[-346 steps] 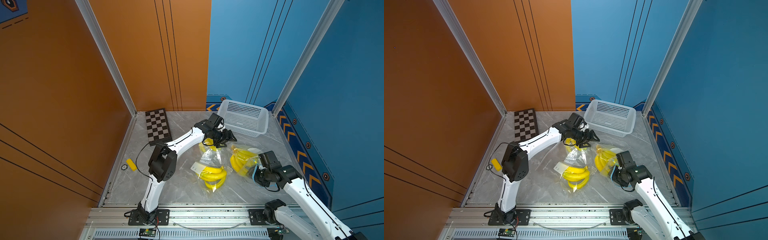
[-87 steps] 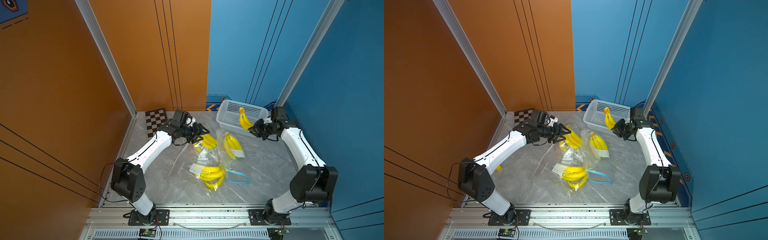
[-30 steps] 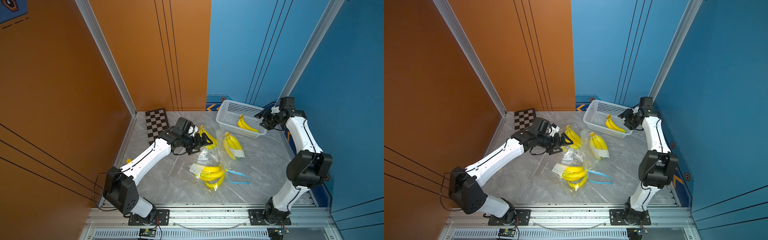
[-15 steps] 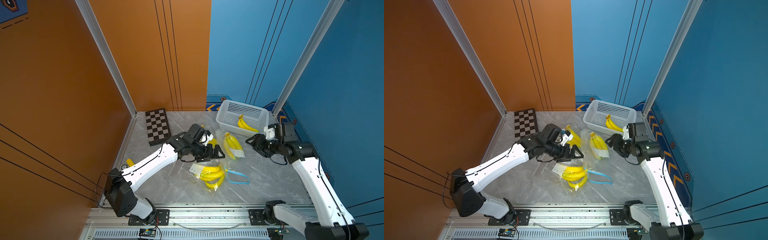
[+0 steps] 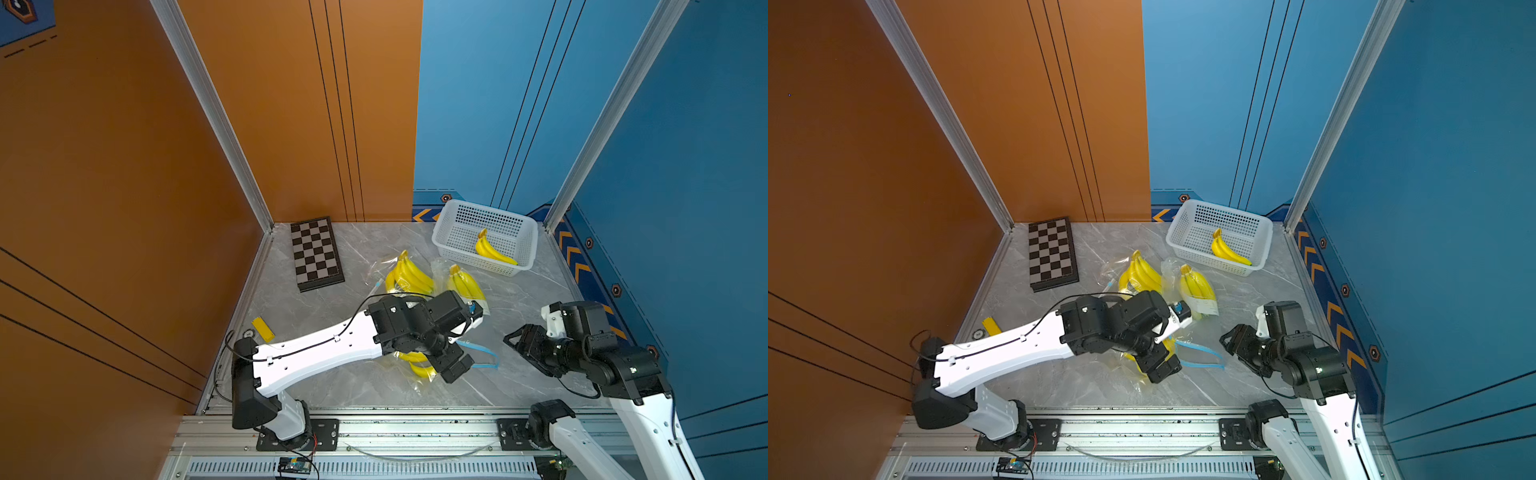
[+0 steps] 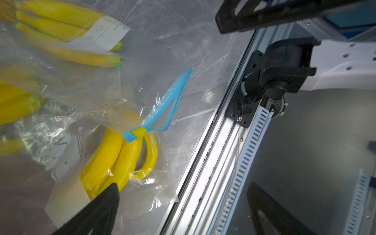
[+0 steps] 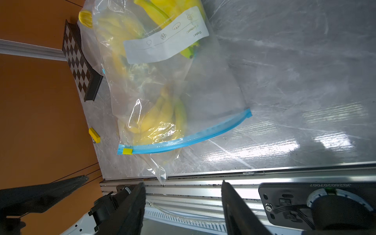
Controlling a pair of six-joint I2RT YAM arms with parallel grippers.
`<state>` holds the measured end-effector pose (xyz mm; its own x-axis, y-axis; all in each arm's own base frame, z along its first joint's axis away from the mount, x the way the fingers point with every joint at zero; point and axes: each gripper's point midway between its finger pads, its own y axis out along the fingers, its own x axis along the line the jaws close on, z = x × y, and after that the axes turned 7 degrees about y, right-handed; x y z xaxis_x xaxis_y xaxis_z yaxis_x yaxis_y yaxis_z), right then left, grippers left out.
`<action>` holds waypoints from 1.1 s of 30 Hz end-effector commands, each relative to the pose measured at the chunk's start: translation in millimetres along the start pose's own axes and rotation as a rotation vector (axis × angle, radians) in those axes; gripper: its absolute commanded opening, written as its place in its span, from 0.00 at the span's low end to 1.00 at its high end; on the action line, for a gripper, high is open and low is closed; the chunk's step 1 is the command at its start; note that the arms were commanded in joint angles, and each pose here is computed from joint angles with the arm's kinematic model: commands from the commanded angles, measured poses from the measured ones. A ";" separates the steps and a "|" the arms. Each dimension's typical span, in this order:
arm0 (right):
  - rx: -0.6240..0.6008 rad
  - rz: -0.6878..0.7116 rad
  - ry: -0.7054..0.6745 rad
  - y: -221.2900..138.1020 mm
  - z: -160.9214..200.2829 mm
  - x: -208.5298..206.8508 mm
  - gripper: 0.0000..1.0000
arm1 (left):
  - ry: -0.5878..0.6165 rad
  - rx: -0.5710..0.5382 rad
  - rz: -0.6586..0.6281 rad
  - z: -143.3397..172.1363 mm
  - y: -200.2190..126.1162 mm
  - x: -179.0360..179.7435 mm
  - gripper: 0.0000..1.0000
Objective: Open the zip-top bag and take out the banana
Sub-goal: Place the banana in the basket, then adjust the zipper food storage bag at the center of the board.
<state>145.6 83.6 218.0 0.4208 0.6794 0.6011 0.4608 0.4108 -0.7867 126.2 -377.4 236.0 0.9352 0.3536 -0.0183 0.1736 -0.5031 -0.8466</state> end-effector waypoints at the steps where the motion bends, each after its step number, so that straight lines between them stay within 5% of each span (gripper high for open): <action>1: 0.000 0.033 0.008 -4.1 5.4 -9.8 0.61 | 0.175 0.091 -0.177 9.8 10.0 21.3 0.98; 16: -0.034 0.022 0.014 -16.1 8.0 -15.2 0.61 | 0.443 0.142 -0.311 -35.0 64.6 1.6 1.00; 33: -0.080 -0.016 0.094 -26.6 -4.2 -6.1 0.60 | 0.482 0.262 -0.359 -27.1 115.4 30.9 0.72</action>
<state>126.7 54.2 213.0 0.5556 0.6305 0.5421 0.4711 0.2985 -0.8300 174.1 -453.5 182.8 0.8669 0.0943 0.4895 0.4953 -0.2752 -0.8240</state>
